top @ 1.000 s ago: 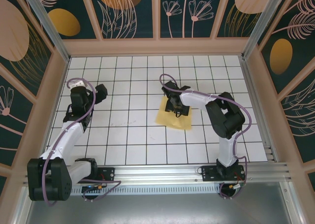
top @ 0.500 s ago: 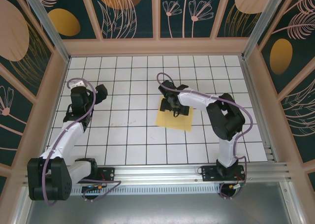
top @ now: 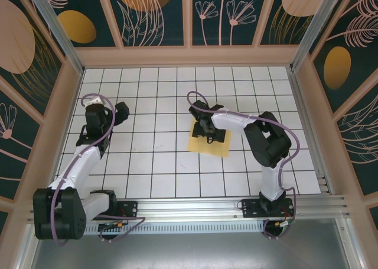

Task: Fold a paper plane with a square sheet of paper (pick it up from the middle)
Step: Fold the square sheet of paper in half at the center of the table.

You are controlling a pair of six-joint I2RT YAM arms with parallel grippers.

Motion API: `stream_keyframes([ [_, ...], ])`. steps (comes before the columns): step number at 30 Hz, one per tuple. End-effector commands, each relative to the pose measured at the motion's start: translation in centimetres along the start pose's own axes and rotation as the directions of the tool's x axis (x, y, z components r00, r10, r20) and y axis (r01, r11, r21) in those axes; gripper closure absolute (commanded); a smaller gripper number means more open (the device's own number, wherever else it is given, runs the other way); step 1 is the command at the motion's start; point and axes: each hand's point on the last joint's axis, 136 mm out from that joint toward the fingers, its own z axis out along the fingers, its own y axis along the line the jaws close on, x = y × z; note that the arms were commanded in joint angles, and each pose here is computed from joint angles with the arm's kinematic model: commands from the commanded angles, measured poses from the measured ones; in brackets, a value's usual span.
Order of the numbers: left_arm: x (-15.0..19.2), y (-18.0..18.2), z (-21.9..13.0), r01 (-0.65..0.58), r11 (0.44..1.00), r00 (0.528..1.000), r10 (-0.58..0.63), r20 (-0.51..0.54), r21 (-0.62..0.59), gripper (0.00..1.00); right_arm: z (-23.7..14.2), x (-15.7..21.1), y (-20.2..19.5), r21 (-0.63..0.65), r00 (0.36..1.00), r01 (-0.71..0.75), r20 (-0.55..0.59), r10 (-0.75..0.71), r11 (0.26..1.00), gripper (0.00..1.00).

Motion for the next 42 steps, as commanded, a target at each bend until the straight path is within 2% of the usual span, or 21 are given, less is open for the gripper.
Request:
stream_keyframes([
  [1,-1.0,-0.1,0.0,0.013,1.0,1.0,-0.013,0.015,-0.007,0.02,2.1,2.1,-1.9,0.072,0.997,-0.004,-0.071,0.009,0.997,0.14],
  [3,-0.9,-0.1,0.0,0.015,1.0,1.0,-0.015,0.011,-0.005,0.01,1.8,1.7,-1.7,0.061,0.998,-0.006,-0.059,0.009,0.998,0.18],
  [6,-0.8,-0.3,0.1,0.018,1.0,1.0,-0.018,0.003,0.005,0.01,0.7,0.7,-0.6,-0.006,1.0,0.0,-0.025,0.0,1.0,0.31],
  [9,-0.3,-0.8,0.3,0.029,0.999,0.999,-0.028,-0.022,0.036,0.02,-0.9,-0.4,1.6,-0.127,0.999,0.031,0.023,-0.028,0.991,0.48],
  [12,0.7,-2.3,0.7,0.066,0.99,0.995,-0.056,-0.08,0.122,0.01,-2.9,-1.1,4.6,-0.294,0.995,0.096,0.061,-0.082,0.951,0.64],
  [14,2.1,-3.7,1.0,0.115,0.972,0.986,-0.086,-0.143,0.205,0.02,-4.8,-1.1,6.9,-0.433,0.989,0.144,0.084,-0.119,0.89,0.72],
  [16,3.5,-4.9,1.2,0.17,0.947,0.972,-0.114,-0.208,0.274,0.03,-7.2,-1.1,9.0,-0.572,0.984,0.18,0.115,-0.139,0.8,0.75],
  [18,4.8,-6.3,1.4,0.201,0.926,0.959,-0.12,-0.257,0.319,0.07,-10.1,-0.8,10.8,-0.707,0.976,0.217,0.148,-0.159,0.673,0.76],
  [21,6.4,-8.4,1.6,0.192,0.918,0.951,-0.087,-0.297,0.347,0.09,-12.8,-0.2,11.6,-0.82,0.972,0.226,0.156,-0.175,0.527,0.76],
  [23,7.3,-10.2,1.6,0.188,0.907,0.947,-0.065,-0.315,0.378,0.1,-13.0,-0.3,11.0,-0.844,0.976,0.205,0.141,-0.163,0.495,0.75],
  [27,8.8,-13.1,1.3,0.234,0.867,0.933,-0.074,-0.351,0.44,0.13,-10.4,-0.6,8.8,-0.831,0.986,0.15,0.09,-0.137,0.535,0.74],
  [35,11.3,-16.0,1.7,0.244,0.85,0.921,-0.052,-0.387,0.466,0.16,-6.0,-0.5,6.9,-0.749,0.991,0.111,0.037,-0.126,0.654,0.7],
  [42,12.9,-17.2,2.0,0.251,0.845,0.912,-0.042,-0.408,0.473,0.16,-2.7,-1.4,4.4,-0.585,0.995,0.096,0.035,-0.093,0.805,0.61],
])
